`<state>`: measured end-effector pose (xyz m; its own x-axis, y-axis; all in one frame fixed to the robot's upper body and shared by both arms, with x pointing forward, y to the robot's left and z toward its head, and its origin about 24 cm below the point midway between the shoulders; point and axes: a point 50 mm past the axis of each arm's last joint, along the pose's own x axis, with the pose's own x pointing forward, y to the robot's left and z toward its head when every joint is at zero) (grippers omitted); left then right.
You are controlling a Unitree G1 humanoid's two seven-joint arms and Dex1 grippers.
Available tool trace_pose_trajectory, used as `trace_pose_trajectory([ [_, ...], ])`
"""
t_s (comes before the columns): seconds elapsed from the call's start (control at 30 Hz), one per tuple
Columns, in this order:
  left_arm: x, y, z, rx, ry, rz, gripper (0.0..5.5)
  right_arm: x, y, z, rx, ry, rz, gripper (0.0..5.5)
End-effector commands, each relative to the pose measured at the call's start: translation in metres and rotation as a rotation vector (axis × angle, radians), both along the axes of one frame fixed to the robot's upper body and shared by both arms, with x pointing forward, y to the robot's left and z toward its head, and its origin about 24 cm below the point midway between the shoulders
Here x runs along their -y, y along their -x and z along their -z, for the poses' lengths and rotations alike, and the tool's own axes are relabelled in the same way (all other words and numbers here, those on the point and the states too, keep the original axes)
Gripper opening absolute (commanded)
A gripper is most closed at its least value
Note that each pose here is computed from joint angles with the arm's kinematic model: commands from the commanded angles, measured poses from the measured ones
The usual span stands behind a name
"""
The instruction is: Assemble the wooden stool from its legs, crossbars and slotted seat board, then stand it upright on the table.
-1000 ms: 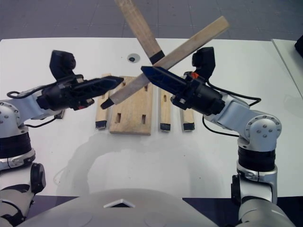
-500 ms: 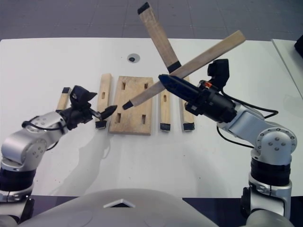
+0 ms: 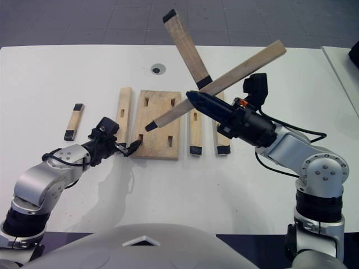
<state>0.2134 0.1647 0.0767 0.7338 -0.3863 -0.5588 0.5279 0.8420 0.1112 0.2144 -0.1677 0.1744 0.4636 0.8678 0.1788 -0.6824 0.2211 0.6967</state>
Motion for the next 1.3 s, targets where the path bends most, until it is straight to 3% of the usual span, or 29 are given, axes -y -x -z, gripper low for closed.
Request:
trace_pose_trajectory([
  [0.03, -0.009, 0.014, 0.021, -0.136, -0.153, 0.057, 5.40, -0.003, -0.001, -0.002, 0.028, 0.034, 0.004, 2.05],
  [0.23, -0.043, 0.037, 0.054, -0.321, -0.354, 0.172, 5.40, -0.005, -0.017, -0.008, 0.157, 0.079, 0.065, 2.05],
  [0.47, -0.069, 0.027, 0.051, -0.250, -0.451, 0.314, 5.40, -0.004, -0.050, 0.009, 0.286, 0.365, 0.116, 2.04],
  [0.67, -0.091, 0.017, 0.043, -0.220, -0.536, 0.490, 5.40, -0.010, -0.084, 0.021, 0.363, 0.494, 0.082, 2.04],
  [0.9, -0.098, -0.002, 0.039, -0.119, -0.563, 0.632, 5.40, -0.029, -0.107, 0.032, 0.401, 0.546, -0.026, 2.04],
  [1.3, -0.081, -0.014, 0.040, -0.044, -0.521, 0.686, 5.40, -0.047, -0.128, 0.065, 0.329, 0.624, -0.177, 2.04],
])
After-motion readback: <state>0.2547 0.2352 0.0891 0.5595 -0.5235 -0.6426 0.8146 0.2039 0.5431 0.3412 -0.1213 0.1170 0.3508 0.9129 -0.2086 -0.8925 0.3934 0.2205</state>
